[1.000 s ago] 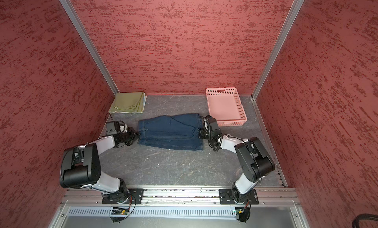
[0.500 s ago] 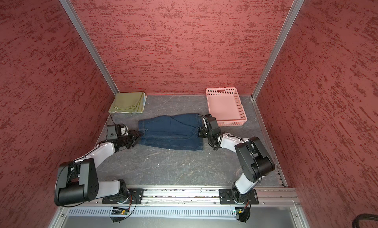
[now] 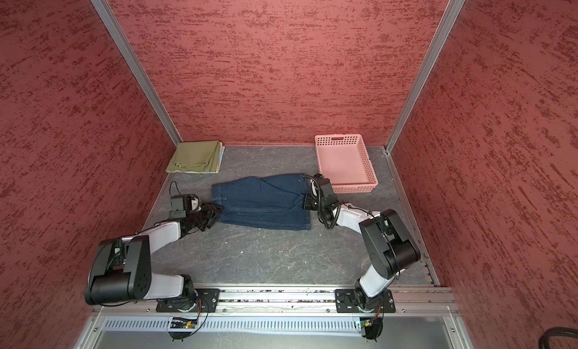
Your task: Fold and stack the skirts
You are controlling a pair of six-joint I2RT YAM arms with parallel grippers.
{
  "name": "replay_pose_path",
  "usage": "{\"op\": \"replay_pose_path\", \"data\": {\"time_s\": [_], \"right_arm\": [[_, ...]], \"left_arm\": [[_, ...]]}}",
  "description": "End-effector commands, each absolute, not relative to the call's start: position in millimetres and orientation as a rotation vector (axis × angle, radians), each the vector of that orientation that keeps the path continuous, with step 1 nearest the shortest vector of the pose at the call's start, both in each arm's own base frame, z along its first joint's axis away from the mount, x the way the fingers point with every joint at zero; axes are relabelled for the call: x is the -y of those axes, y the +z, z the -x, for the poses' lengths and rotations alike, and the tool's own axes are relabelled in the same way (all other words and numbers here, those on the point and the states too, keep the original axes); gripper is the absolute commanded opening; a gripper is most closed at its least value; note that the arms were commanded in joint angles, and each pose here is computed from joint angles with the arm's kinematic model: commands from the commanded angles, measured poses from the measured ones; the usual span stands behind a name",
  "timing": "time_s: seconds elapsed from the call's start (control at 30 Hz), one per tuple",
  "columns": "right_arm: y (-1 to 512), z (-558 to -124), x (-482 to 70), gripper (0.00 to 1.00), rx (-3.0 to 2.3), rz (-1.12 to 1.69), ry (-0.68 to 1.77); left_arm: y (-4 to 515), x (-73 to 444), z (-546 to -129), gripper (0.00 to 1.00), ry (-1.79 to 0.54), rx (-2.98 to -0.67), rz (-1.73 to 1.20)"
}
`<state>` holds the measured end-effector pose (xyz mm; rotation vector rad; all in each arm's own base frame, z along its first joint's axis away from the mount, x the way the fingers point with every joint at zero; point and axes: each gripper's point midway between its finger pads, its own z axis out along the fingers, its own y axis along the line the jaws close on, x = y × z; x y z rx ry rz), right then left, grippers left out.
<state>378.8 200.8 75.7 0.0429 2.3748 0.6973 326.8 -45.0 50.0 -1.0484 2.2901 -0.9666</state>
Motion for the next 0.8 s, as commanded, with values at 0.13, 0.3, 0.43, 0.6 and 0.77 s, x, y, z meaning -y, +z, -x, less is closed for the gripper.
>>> {"op": "replay_pose_path", "data": {"time_s": [0.13,0.3,0.43,0.6,0.77], "right_arm": [[75.5,-383.9,-202.3,0.00,-2.372,-0.037,0.686],[75.2,-384.2,-202.6,0.00,-2.372,-0.036,0.687],[74.9,-384.0,-202.9,0.00,-2.374,-0.028,0.684],[74.8,-384.6,-203.6,0.00,-2.373,-0.022,0.686],[74.6,-385.3,-205.2,0.00,-2.374,-0.021,0.693]], "left_arm": [[69.5,40.5,-343.7,0.49,-0.970,-2.226,1.053],[51.1,39.6,-338.5,0.48,-0.955,-2.252,1.085],[31.7,37.5,-329.9,0.48,-0.921,-2.283,1.102],[8.5,28.3,-321.8,0.48,-0.857,-2.296,1.125],[2.3,26.5,-328.6,0.48,-0.892,-2.234,1.148]]}}
